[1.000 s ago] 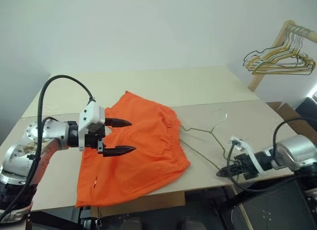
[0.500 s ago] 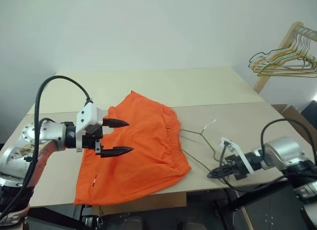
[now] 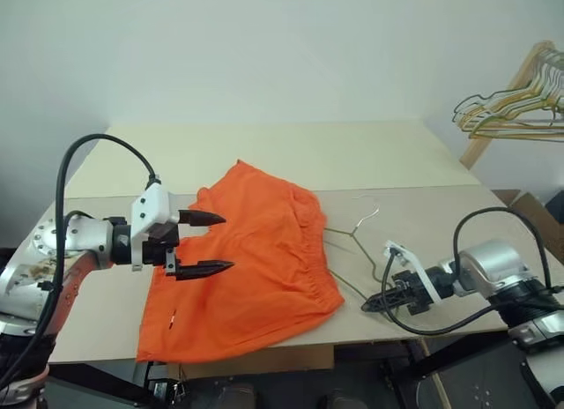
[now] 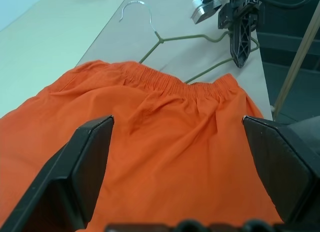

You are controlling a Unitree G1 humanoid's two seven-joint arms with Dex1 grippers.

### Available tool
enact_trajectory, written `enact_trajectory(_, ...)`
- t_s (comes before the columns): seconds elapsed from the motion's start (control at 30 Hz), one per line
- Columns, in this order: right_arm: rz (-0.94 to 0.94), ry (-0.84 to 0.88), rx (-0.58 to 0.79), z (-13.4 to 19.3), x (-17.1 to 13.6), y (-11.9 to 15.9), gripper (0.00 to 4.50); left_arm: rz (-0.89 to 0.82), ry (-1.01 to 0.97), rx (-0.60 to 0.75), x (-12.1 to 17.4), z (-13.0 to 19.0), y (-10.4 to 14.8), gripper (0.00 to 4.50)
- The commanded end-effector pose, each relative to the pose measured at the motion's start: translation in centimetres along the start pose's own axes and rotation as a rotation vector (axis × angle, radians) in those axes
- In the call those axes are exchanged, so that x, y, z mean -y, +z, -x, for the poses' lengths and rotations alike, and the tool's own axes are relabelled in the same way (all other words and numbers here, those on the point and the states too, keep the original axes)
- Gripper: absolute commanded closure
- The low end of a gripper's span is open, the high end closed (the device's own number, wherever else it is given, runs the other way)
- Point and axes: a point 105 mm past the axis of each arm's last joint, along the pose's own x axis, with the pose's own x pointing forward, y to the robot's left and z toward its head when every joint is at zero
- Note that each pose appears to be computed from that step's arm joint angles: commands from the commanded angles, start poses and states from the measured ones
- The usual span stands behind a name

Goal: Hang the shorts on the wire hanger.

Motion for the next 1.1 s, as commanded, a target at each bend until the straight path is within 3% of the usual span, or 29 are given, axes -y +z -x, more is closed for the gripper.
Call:
enact_trajectory(0.03,0.005,-0.024,0.064,0.5,0.1,2.2,4.50,-0.059,0.020,0.008,-0.2,0.4,0.9,0.04)
enact_trajectory(0.27,-0.062,-0.037,0.153,-0.1,0.8,3.9,4.50,-0.066,0.020,0.007,-0.1,0.4,1.2,0.04)
enact_trajectory(0.4,0.020,-0.066,0.216,0.2,0.6,4.7,4.50,-0.066,0.016,0.002,0.1,0.5,1.1,0.04)
enact_trajectory(0.63,0.344,-0.304,0.303,2.7,-0.8,6.2,4.50,-0.061,-0.002,-0.004,0.1,0.4,0.7,0.04)
enact_trajectory(0.87,0.529,-0.549,0.223,5.1,-2.3,6.9,4.50,-0.103,-0.009,0.004,-1.4,-0.2,1.0,0.04)
enact_trajectory(0.97,0.686,-0.694,0.191,5.8,-3.4,8.4,4.50,-0.135,0.002,0.012,-2.8,-0.5,1.4,0.04)
enact_trajectory(1.1,0.897,-0.704,0.146,4.8,-6.5,10.2,4.50,-0.218,0.029,0.030,-5.3,-0.6,3.1,0.04)
